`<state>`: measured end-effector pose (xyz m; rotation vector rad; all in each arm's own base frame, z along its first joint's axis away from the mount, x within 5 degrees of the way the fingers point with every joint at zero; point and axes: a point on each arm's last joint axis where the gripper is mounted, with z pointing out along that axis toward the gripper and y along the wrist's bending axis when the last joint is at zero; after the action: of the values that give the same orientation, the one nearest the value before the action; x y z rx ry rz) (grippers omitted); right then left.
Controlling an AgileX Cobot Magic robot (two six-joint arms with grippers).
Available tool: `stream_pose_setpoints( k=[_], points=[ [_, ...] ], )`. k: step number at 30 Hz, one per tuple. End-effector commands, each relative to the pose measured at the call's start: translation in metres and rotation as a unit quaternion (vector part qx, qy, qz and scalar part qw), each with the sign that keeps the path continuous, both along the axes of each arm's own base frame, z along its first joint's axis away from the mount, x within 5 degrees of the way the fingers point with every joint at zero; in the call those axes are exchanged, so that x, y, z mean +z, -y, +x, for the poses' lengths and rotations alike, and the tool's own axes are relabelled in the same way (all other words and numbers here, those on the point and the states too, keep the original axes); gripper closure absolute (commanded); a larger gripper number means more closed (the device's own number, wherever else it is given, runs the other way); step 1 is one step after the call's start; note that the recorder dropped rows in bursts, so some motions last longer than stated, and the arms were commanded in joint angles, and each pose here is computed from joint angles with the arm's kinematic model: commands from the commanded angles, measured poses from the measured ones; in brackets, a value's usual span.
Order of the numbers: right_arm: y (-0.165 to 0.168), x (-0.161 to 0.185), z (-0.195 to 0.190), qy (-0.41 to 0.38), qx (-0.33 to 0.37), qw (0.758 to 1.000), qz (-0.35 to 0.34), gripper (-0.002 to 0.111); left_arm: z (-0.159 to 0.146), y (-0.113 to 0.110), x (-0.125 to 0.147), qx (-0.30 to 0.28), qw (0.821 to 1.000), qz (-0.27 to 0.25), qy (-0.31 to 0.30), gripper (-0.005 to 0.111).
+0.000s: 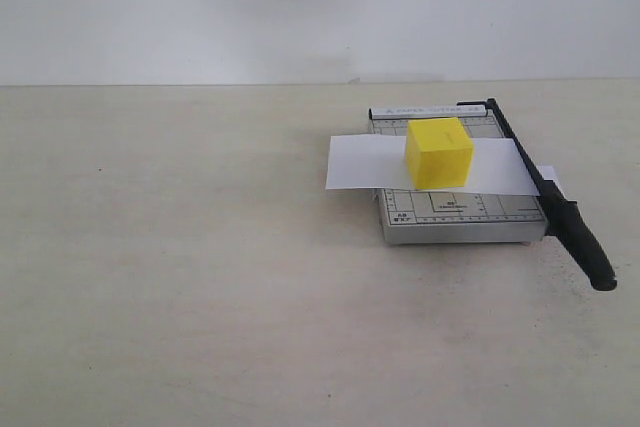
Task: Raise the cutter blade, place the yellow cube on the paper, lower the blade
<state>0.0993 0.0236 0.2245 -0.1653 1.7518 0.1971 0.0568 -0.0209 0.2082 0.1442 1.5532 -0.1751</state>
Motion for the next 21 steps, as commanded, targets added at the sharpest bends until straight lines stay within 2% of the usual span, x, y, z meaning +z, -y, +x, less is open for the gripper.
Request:
stream_pose_setpoints(
  k=[1,5,7,10,12,15,18,21],
  points=[
    [-0.005,-0.033,-0.011,-0.116,0.040,0.992,-0.013,0.108,0.000,0.000,-0.001,-0.004,1.000,-0.004,-0.004,0.102],
    [-0.002,-0.050,-0.014,-0.111,0.032,0.993,-0.038,0.108,0.000,0.000,-0.001,-0.004,1.000,-0.004,-0.004,0.102],
    [0.000,-0.042,-0.014,-0.069,0.023,0.997,-0.038,0.108,0.000,0.000,-0.001,-0.004,1.000,-0.004,-0.004,0.102],
    [0.005,-0.042,-0.025,-0.067,0.009,0.997,-0.032,0.108,0.000,0.000,-0.001,-0.004,1.000,-0.004,-0.004,0.102],
    [0.007,-0.045,-0.035,-0.067,0.010,0.996,-0.053,0.108,0.000,0.000,-0.001,-0.004,1.000,-0.004,-0.004,0.102],
    [0.013,-0.043,-0.047,-0.024,-0.028,0.996,-0.081,0.108,0.000,0.000,-0.001,-0.004,1.000,-0.004,-0.004,0.102],
    [0.017,-0.039,-0.045,-0.006,-0.069,0.996,-0.064,0.108,0.000,0.000,-0.001,-0.004,1.000,-0.004,-0.003,0.102],
    [0.019,-0.039,-0.043,-0.019,-0.089,0.995,-0.031,0.108,0.000,0.000,-0.001,-0.004,1.000,-0.003,-0.003,0.102]
  ],
)
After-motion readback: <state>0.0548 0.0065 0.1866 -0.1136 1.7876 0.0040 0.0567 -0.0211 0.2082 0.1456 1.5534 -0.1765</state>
